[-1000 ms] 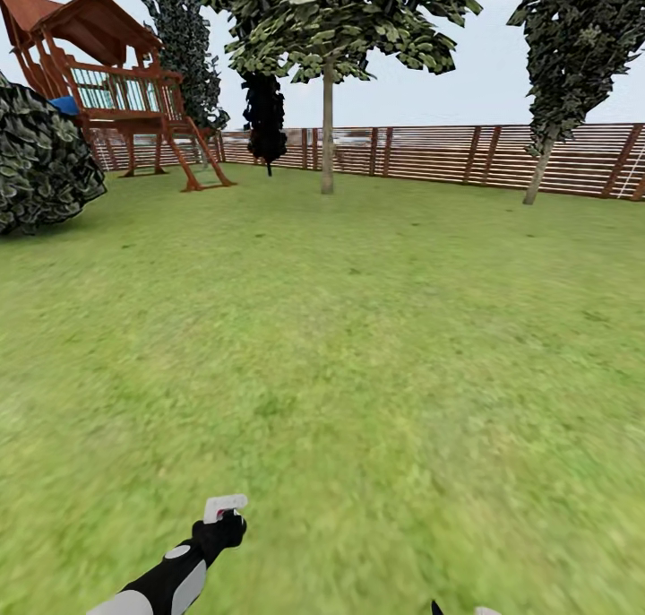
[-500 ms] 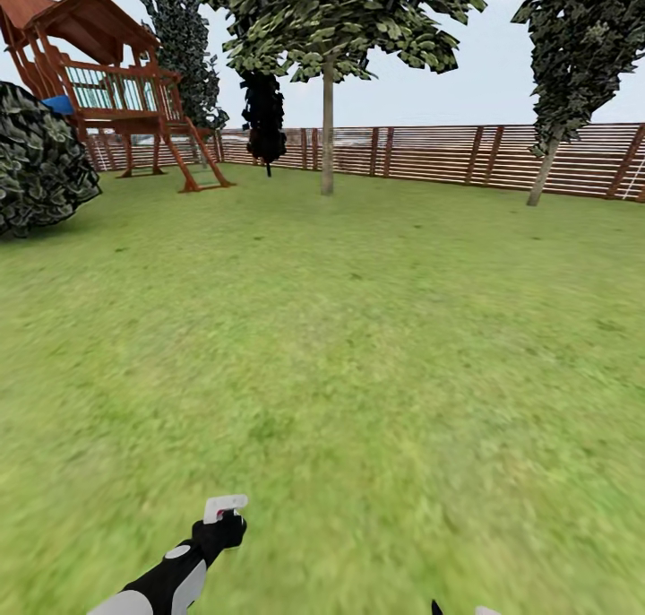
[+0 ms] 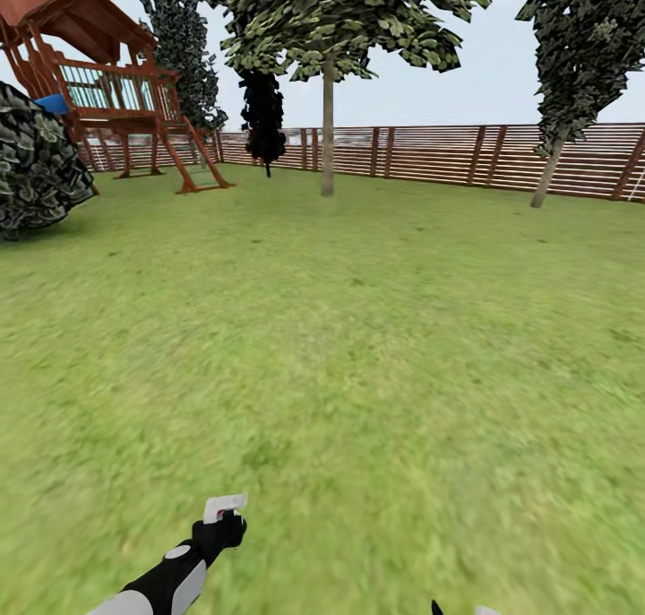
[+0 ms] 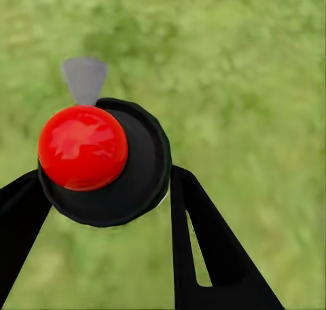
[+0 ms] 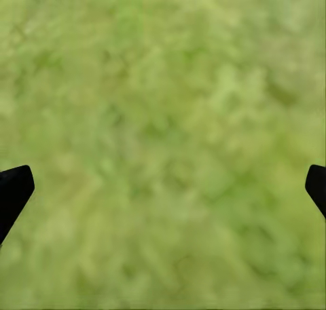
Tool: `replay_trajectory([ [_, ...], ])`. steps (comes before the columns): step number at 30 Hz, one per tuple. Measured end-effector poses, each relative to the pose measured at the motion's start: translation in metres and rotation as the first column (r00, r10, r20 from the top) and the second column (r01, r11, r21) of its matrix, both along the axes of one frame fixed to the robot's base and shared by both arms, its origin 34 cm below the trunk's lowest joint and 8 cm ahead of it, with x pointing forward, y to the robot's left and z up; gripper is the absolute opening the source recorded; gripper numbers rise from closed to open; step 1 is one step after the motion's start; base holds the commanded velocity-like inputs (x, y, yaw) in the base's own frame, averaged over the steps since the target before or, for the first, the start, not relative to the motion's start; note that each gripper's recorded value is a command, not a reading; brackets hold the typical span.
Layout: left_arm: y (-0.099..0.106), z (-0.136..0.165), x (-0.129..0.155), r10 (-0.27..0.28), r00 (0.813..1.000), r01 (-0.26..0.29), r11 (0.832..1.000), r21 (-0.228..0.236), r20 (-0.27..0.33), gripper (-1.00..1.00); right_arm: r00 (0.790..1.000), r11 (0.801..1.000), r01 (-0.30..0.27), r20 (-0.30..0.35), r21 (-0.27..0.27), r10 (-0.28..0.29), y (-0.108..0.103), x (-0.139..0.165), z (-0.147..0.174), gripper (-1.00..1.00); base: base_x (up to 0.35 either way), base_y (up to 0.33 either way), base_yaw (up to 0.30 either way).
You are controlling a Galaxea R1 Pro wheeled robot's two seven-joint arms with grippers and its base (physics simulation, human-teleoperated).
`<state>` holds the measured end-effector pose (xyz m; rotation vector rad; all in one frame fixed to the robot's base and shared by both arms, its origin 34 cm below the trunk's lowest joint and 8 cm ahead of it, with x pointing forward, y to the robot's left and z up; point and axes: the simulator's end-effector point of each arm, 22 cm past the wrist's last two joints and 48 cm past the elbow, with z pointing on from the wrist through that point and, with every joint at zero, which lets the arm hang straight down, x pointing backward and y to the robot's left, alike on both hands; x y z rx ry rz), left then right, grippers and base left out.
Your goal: In the garden, pick up the pesticide atomizer on the floor and spray pesticide onto both trees until each tree trunk is fully covered.
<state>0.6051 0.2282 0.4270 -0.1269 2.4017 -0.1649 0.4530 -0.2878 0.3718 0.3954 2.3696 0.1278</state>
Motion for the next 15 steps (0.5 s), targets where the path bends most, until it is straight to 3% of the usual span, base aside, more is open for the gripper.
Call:
replay_trajectory([
  [15,0.0000,0.0000,0.0000,0.000,1.000,0.000,1.000,0.000,0.000,-1.00,1.000,1.000,0.000,0.000,0.000,0.000,-0.0001,0.0000,0.0000,1.00,0.338,0.000,0.000],
])
